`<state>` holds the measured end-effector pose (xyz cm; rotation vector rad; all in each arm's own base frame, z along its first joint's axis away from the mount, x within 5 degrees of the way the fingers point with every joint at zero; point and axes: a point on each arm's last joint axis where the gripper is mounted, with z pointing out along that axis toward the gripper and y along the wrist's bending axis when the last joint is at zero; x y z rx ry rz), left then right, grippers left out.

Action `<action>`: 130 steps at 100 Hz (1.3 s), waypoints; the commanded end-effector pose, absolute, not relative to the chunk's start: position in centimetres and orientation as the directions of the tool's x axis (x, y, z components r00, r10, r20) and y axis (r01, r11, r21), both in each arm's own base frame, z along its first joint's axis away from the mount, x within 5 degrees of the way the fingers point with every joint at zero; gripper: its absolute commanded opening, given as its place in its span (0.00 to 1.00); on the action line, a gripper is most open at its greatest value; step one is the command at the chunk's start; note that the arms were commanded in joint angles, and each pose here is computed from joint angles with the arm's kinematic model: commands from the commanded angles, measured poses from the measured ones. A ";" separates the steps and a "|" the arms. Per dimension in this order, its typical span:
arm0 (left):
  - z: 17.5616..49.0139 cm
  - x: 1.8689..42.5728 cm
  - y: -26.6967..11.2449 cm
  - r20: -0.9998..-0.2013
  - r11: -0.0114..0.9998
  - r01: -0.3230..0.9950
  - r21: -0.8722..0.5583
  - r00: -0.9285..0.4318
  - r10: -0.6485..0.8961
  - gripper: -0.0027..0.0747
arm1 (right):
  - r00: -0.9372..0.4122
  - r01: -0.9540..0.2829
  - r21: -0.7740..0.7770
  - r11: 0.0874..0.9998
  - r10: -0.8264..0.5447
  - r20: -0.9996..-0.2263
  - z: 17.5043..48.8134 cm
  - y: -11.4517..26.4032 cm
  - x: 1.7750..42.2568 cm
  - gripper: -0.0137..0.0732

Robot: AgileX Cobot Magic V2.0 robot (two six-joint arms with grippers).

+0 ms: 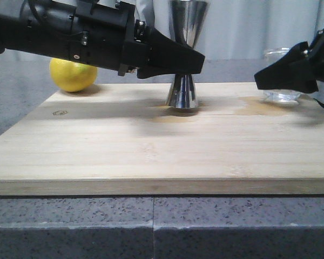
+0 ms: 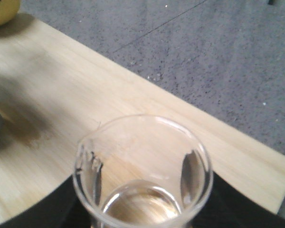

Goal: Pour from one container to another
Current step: 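Tilt the beaker upright and lower it back onto the board, then lower the jigger onto the board with the left gripper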

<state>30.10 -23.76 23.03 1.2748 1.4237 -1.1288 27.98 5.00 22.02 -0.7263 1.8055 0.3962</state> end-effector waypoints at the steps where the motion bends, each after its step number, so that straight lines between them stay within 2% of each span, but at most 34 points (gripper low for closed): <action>1: 26.3 29.5 -24.1 -0.997 0.022 0.999 -0.045 -0.046 0.059 0.17 | -0.128 -0.670 -0.085 0.738 -0.228 -0.965 23.3 5.3 28.3 0.53; 29: 26.3 29.5 -24.1 -0.997 0.022 0.999 -0.045 -0.046 0.059 0.17 | -0.130 -0.683 -0.077 0.726 -0.225 -0.966 22.6 5.4 28.6 0.54; 36: 26.3 29.5 -24.1 -0.997 0.022 0.999 -0.045 -0.046 0.059 0.17 | -0.131 -0.681 -0.075 0.729 -0.221 -0.966 22.6 5.4 28.6 0.58; 48: 26.3 29.5 -24.1 -0.997 0.022 0.999 -0.045 -0.046 0.059 0.17 | -0.132 -0.680 -0.075 0.730 -0.222 -0.966 22.6 5.3 28.6 0.73; 58: 26.3 29.5 -24.1 -0.997 0.022 0.999 -0.045 -0.046 0.059 0.17 | -0.133 -0.679 -0.075 0.730 -0.223 -0.966 22.6 5.3 28.6 0.79; 72: 26.3 29.5 -24.1 -0.997 0.022 0.999 -0.045 -0.046 0.059 0.17 | -0.112 -0.674 -0.093 0.732 -0.227 -0.968 23.3 5.3 28.4 0.79; 110: 26.3 29.5 -24.1 -0.997 0.022 0.999 -0.045 -0.046 0.059 0.17 | 0.058 -0.646 -0.208 0.734 -0.225 -0.973 28.2 5.4 25.9 0.79; 130: 26.5 29.7 -23.9 -0.999 0.030 0.999 -0.027 -0.028 0.036 0.17 | 0.117 -0.626 -0.252 0.738 -0.231 -0.966 29.8 5.3 24.8 0.79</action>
